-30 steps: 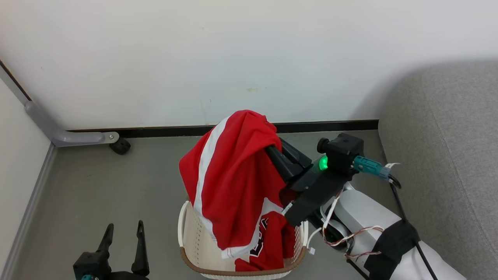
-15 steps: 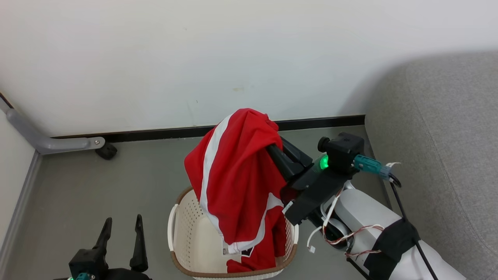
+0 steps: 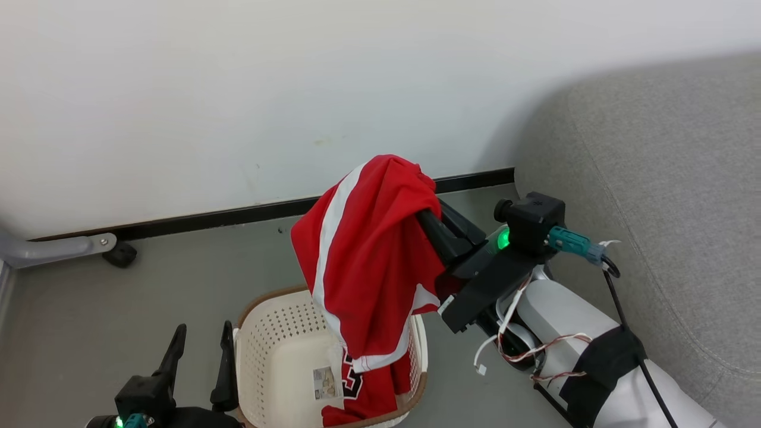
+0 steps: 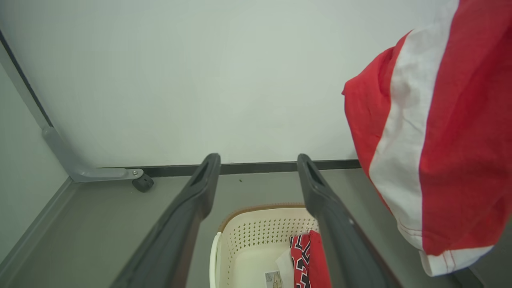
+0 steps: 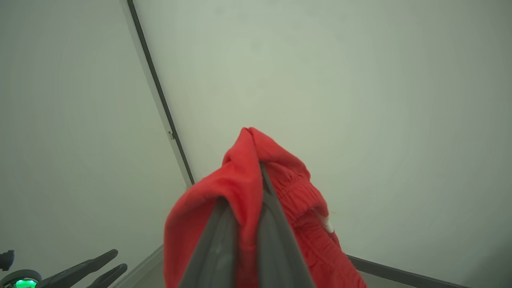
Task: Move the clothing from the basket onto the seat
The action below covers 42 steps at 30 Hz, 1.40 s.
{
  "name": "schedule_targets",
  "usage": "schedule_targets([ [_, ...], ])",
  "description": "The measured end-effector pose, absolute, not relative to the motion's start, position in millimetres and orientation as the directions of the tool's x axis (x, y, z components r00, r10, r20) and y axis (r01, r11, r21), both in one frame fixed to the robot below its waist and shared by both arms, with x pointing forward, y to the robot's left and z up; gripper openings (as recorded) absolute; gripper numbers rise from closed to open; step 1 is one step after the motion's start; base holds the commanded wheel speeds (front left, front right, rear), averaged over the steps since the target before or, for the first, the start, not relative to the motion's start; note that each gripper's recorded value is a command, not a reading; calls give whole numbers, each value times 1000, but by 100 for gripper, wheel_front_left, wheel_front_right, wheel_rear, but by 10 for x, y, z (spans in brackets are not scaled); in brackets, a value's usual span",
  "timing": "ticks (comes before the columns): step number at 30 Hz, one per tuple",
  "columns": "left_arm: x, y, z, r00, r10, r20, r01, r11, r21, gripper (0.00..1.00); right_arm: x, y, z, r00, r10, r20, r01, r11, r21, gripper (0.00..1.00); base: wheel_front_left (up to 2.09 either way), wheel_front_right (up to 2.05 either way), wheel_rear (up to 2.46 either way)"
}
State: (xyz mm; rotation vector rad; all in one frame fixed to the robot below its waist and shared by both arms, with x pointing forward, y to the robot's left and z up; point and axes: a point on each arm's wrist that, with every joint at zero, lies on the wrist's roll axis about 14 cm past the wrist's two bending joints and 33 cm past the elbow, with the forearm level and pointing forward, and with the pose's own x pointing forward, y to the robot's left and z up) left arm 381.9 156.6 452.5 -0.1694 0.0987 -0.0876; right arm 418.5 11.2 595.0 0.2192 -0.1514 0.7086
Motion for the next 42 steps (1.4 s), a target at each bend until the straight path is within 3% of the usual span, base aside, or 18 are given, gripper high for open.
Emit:
schedule_targets([
  [21, 3976, 676, 4677, 933, -358, -33, 345, 918, -193, 100, 4228, -621, 5966, 860, 464, 213, -497, 856, 144, 0, 0, 0, 0],
  [42, 4075, -281, 4799, 806, -591, 22, 581, 784, -216, 100, 4187, -1362, 5889, 940, 280, 193, -310, 940, 145, 0, 0, 0, 0],
])
